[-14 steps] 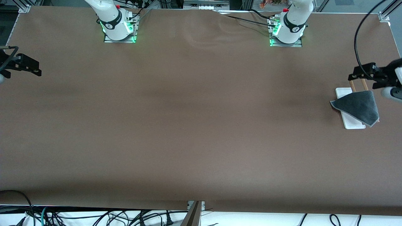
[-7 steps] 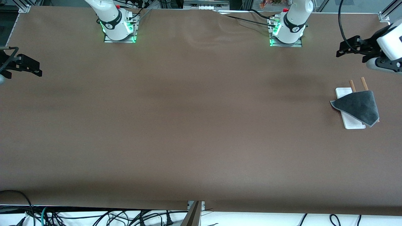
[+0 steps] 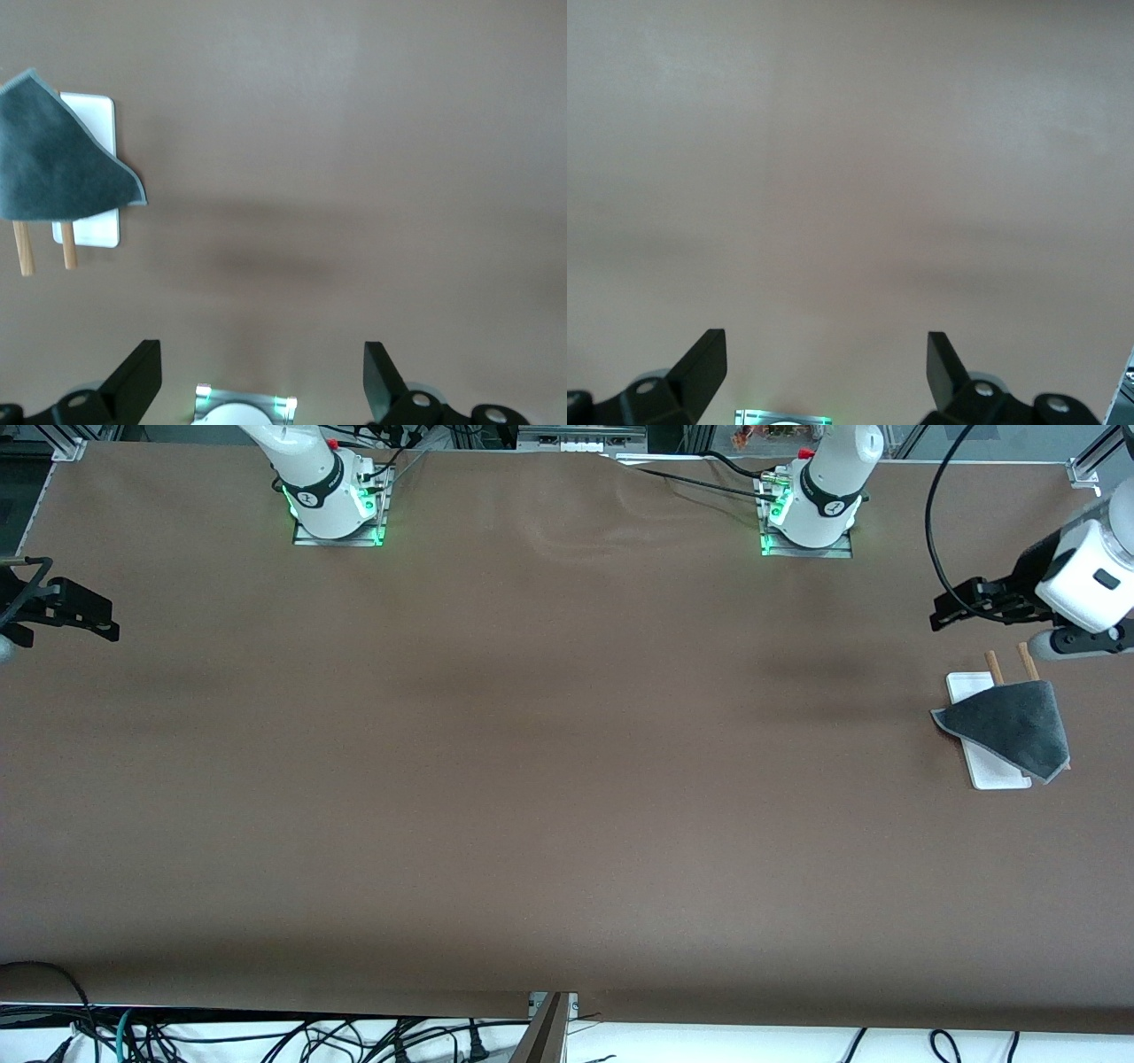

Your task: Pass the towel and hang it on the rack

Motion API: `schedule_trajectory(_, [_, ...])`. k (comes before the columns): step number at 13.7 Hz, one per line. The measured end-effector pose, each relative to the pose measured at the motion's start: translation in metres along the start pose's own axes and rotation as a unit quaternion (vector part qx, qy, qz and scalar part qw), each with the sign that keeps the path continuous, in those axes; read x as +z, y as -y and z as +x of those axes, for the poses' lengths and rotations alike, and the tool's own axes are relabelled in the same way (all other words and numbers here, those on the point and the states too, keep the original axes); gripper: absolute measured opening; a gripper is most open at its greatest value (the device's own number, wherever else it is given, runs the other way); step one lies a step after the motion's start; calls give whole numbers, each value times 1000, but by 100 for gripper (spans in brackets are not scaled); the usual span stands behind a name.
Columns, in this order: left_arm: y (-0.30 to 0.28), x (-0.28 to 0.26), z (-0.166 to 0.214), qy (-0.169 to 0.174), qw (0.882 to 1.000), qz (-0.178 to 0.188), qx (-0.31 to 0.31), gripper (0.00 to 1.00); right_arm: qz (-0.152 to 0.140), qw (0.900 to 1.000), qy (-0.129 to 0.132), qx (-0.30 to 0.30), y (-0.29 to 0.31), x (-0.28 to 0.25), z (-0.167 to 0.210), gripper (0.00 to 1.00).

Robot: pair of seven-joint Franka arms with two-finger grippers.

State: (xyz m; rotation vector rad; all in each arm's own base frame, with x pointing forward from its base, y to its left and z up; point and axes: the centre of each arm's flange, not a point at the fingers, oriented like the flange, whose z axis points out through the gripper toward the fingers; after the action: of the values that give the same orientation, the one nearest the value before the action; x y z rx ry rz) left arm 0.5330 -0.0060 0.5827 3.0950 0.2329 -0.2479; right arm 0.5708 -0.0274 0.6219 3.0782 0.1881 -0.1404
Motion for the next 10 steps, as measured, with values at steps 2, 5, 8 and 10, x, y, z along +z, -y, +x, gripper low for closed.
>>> schedule_trajectory(2, [4,3,6,-3,1000,-2,-3,100,0,1000,0,0,0,0,0,100])
schedule_trajectory(5, [-1,0,5,-7,1000,-1,1,100,1,1000,0,0,0,0,0,100])
schedule_trajectory(8, [-2,-4,6,-17,1000,-3,2,100,4,1000,-1,0,1,0,0,100])
schedule_trajectory(10, [-2,-5,7,-20,1000,-3,2,100,9,1000,-2,-1,2,0,0,100])
